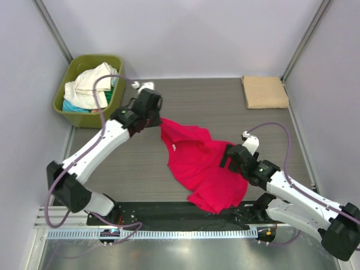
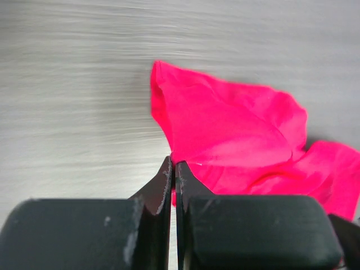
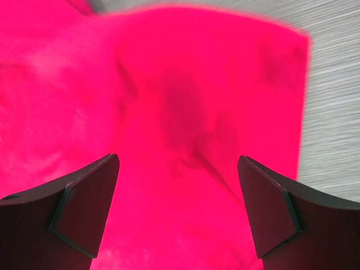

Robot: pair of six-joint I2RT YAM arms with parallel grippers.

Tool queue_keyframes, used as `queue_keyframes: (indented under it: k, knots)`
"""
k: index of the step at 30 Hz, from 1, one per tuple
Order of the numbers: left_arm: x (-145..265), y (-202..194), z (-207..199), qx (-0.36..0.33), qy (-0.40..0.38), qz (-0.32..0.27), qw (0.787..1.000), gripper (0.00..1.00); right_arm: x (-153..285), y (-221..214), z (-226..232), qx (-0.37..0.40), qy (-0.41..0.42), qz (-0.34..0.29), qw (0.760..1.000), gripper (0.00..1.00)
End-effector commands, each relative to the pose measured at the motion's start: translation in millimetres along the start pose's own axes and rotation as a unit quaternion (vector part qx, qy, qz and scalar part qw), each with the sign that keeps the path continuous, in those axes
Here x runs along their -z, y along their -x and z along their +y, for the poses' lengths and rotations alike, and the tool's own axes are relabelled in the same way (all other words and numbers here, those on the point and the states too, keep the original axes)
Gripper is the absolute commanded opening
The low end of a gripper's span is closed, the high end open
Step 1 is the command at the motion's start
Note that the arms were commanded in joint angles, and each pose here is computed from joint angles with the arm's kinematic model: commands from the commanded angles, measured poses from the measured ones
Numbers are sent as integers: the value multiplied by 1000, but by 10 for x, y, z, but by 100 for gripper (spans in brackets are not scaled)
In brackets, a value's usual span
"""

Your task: Fold and stack the t-shirts

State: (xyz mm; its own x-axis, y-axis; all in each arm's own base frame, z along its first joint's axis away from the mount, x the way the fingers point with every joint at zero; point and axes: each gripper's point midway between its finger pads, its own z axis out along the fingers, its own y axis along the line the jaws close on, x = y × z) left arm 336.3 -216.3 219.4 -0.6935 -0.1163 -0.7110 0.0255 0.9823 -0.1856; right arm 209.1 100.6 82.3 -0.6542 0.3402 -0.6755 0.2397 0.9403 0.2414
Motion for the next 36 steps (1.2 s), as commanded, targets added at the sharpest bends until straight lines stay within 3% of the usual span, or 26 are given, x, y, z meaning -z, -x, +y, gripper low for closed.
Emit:
queue_keyframes:
  k: [1, 6, 13, 17, 20, 31, 34, 35, 36]
  knots:
    - [210, -15, 754, 48, 78, 5, 996, 0, 43, 5, 302, 0, 45, -1, 999, 92]
    - [372, -84, 963, 47, 84, 13, 995, 0, -107, -159, 417, 13, 52, 19, 998, 91]
    - [399, -285, 1016, 8, 75, 48, 996, 0, -218, 228, 520, 7, 36, -34, 999, 94]
    - [423, -320, 1053, -12, 76, 54, 996, 0, -419, 419, 267, -45, -2, -21, 999, 88]
    - [401, -359, 1090, -19, 79, 50, 995, 0, -623, 410, 131, -38, -20, -2, 999, 81]
    - [285, -454, 1183, 0, 71, 63, 995, 0, -946, -10, 420, -28, 47, 78, 996, 68]
    - [274, -455, 1202, 4, 69, 66, 995, 0, -1033, -156, 420, -17, 46, 104, 993, 51]
    - [268, -463, 1206, 5, 69, 68, 995, 0, -1043, -200, 436, -16, 52, 112, 992, 32]
    - [266, -454, 1220, 7, 70, 67, 995, 0, -1060, -221, 457, -17, 57, 114, 992, 24]
